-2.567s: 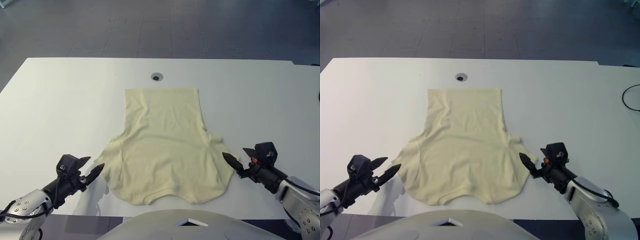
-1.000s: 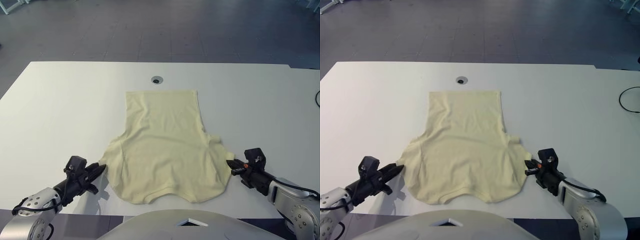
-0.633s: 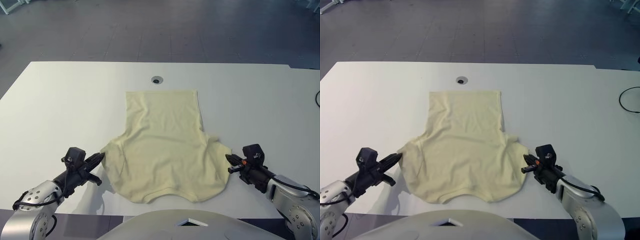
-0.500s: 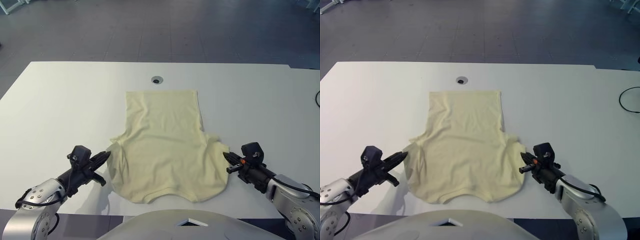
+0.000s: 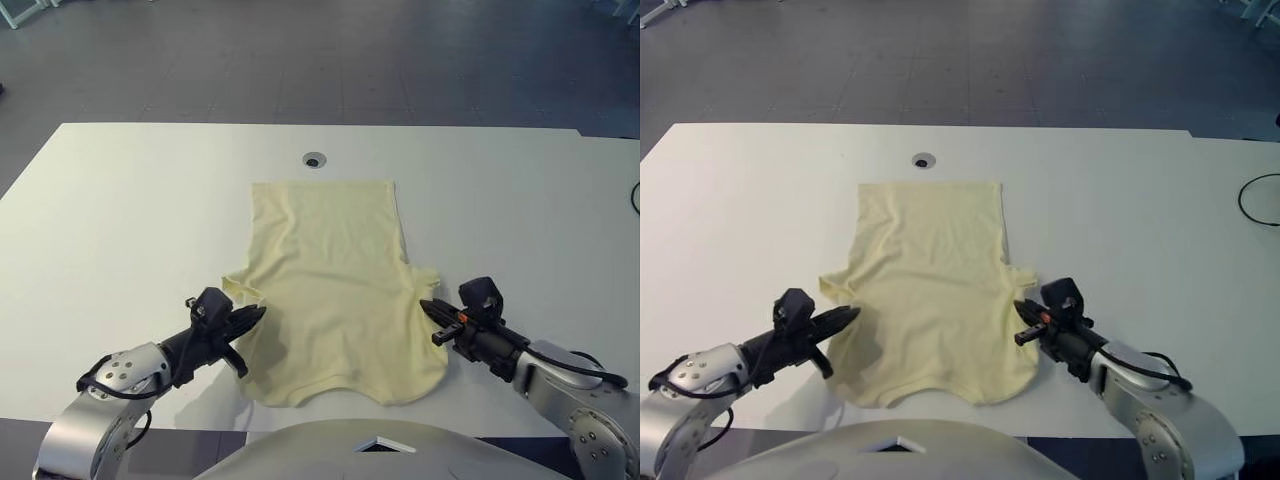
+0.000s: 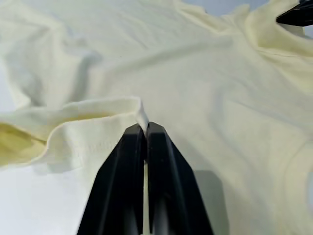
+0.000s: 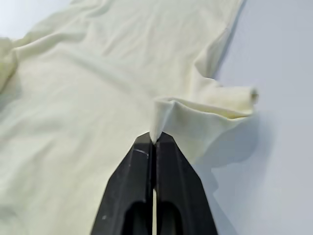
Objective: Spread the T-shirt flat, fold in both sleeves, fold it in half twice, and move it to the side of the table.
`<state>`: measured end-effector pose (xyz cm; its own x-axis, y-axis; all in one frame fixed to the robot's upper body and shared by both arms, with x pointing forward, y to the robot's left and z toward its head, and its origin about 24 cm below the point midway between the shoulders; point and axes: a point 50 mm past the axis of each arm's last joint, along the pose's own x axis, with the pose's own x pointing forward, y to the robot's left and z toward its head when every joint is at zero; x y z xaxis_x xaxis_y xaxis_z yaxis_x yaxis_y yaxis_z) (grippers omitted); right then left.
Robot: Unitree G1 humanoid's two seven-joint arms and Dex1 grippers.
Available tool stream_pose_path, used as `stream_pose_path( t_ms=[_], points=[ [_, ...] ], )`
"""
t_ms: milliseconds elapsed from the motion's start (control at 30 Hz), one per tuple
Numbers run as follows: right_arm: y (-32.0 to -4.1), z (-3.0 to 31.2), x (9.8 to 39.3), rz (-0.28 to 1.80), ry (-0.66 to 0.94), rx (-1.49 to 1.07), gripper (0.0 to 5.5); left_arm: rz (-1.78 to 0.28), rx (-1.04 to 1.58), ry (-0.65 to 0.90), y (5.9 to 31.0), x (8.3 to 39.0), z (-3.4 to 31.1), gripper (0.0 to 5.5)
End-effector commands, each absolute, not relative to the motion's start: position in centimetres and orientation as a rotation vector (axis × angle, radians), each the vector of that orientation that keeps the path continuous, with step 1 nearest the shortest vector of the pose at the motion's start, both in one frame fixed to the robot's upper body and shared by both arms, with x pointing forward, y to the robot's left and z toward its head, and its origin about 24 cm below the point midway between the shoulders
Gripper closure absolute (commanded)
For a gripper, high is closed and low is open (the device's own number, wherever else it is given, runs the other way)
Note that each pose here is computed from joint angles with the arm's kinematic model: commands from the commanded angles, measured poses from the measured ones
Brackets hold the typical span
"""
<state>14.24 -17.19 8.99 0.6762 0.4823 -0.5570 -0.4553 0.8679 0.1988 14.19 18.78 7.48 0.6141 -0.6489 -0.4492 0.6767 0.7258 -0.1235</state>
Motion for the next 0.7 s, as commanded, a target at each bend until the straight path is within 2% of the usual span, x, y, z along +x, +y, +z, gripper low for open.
stream_pose_path(
  t_ms=[33,467,533,700],
  points=[
    [-15.8,8.9,14.5,0.583,0.642,0.043,5.5,-0.788,0.087,0.496,18.1,14.7,7.4,5.49],
    [-13.7,7.9,14.2,0.666,0.681,0.032,5.5,-0.905,0.1,0.505,15.2,14.9,6.4,5.49],
    [-13.6,8.0,14.3,0.675,0.669,0.027,5.5,-0.917,0.121,0.481,15.0,15.0,6.6,5.16],
    [-13.0,9.5,14.1,0.737,0.585,0.034,4.74,-0.934,0.163,0.376,15.6,15.2,7.8,4.38]
  ],
)
